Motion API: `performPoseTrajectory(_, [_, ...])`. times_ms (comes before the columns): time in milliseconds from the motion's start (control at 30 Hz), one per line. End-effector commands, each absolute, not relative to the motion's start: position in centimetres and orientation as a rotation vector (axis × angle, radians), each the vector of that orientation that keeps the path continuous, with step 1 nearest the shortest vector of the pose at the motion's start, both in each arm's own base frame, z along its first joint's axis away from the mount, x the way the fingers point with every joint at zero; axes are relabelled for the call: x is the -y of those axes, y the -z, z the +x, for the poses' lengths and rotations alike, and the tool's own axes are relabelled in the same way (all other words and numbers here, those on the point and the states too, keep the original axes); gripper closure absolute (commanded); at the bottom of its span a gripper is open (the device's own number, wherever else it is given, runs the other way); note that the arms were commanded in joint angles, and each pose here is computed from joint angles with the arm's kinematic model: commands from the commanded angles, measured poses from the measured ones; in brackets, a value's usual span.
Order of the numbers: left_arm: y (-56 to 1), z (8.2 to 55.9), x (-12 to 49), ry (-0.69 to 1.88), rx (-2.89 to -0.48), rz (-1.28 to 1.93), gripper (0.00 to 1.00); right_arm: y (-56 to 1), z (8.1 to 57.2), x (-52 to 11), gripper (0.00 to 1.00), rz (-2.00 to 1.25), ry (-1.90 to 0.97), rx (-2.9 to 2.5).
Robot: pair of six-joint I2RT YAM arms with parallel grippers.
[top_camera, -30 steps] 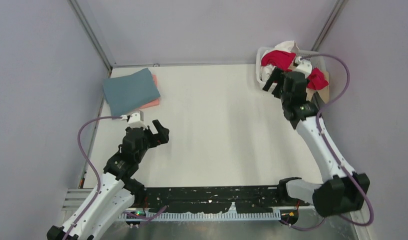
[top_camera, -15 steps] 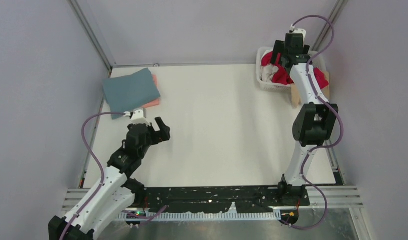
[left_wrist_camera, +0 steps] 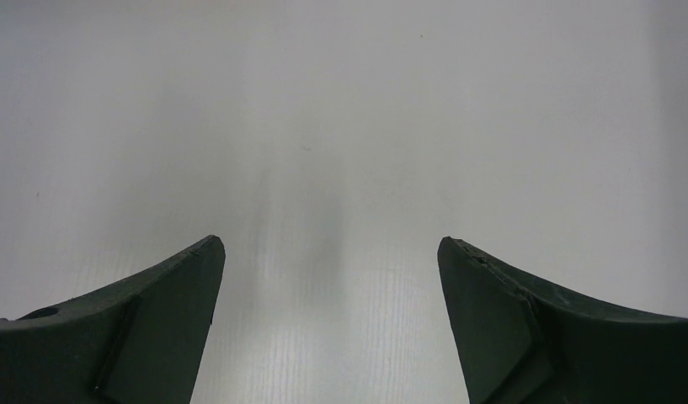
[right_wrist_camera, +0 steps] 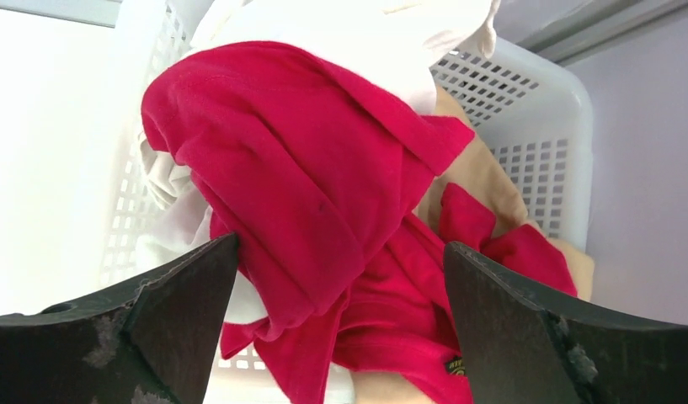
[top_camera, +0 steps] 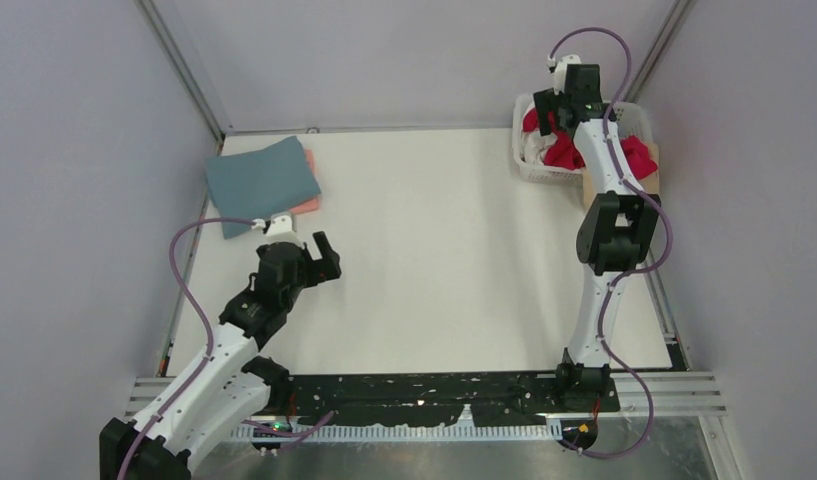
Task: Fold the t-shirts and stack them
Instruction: Grab crumpled tshirt from bin with the right arm
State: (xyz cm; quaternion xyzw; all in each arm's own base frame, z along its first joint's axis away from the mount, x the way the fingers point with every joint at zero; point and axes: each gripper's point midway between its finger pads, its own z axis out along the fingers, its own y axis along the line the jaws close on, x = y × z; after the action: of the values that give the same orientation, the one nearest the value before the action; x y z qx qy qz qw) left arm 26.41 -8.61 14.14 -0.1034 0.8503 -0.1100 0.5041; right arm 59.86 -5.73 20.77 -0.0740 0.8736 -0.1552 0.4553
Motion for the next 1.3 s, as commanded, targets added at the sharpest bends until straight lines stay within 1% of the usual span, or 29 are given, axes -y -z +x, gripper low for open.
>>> performPoseTrajectory(0, [-16.8,27.6,8.4,0.256,-1.977,-0.272,0.01,-22.2,61.5,6.0,0.04,-0.312,0.448,-2.089])
performPoseTrajectory(33, [-16.7,27.7,8.2,0.243,-1.981,-0.278,0.01,-21.8,61.7,6.1,0.04,-0.317,0.457,-2.092])
performPoseTrajectory(100, [-16.4,27.7,8.0,0.224,-1.997,-0.28,0.01,-21.6,62.2,6.3,0.08,-0.307,0.47,-2.081])
performPoseTrajectory(233, [-16.2,27.8,8.1,0.215,-2.015,-0.278,0.01,-22.4,63.2,6.7,0.13,-0.25,0.487,-2.042])
performPoseTrajectory(300, [-16.2,27.8,8.2,0.216,-2.02,-0.275,0.01,-23.2,63.4,7.1,0.25,-0.201,0.502,-2.012])
performPoseTrajectory(367, [-16.2,27.9,8.2,0.216,-2.024,-0.274,0.01,-24.3,63.6,7.5,0.32,-0.147,0.521,-1.971])
performPoseTrajectory(467, [-16.1,27.9,8.3,0.215,-2.025,-0.273,0.01,-26.0,63.6,8.1,0.34,-0.077,0.543,-1.919])
performPoseTrajectory(567, [-16.0,27.9,8.2,0.211,-2.027,-0.274,0.01,-27.3,63.8,8.3,0.42,-0.04,0.546,-1.882])
performPoseTrajectory(700, [-15.9,28.0,8.1,0.2,-2.032,-0.275,0.01,-26.7,64.0,7.9,0.52,-0.058,0.522,-1.896])
performPoseTrajectory(900, [-15.9,28.0,8.0,0.189,-2.032,-0.277,0.01,-23.1,64.6,7.6,0.54,-0.085,0.496,-1.964])
performPoseTrajectory(933, [-16.0,28.0,8.0,0.187,-2.032,-0.277,0.01,-22.8,64.6,7.5,0.58,-0.08,0.491,-1.969])
performPoseTrajectory(967, [-16.0,28.0,7.9,0.186,-2.032,-0.278,0.01,-22.4,64.7,7.6,0.59,-0.078,0.488,-1.976])
performPoseTrajectory(1100, [-16.1,28.0,7.9,0.182,-2.031,-0.28,0.01,-21.3,65.0,7.3,0.6,-0.065,0.452,-1.991])
performPoseTrajectory(1167, [-16.2,28.0,7.9,0.183,-2.03,-0.28,0.01,-21.1,65.1,7.5,0.64,-0.047,0.443,-1.991])
performPoseTrajectory(1267, [-16.3,28.0,7.8,0.182,-2.028,-0.281,0.01,-21.0,65.2,7.9,0.73,-0.01,0.43,-1.982])
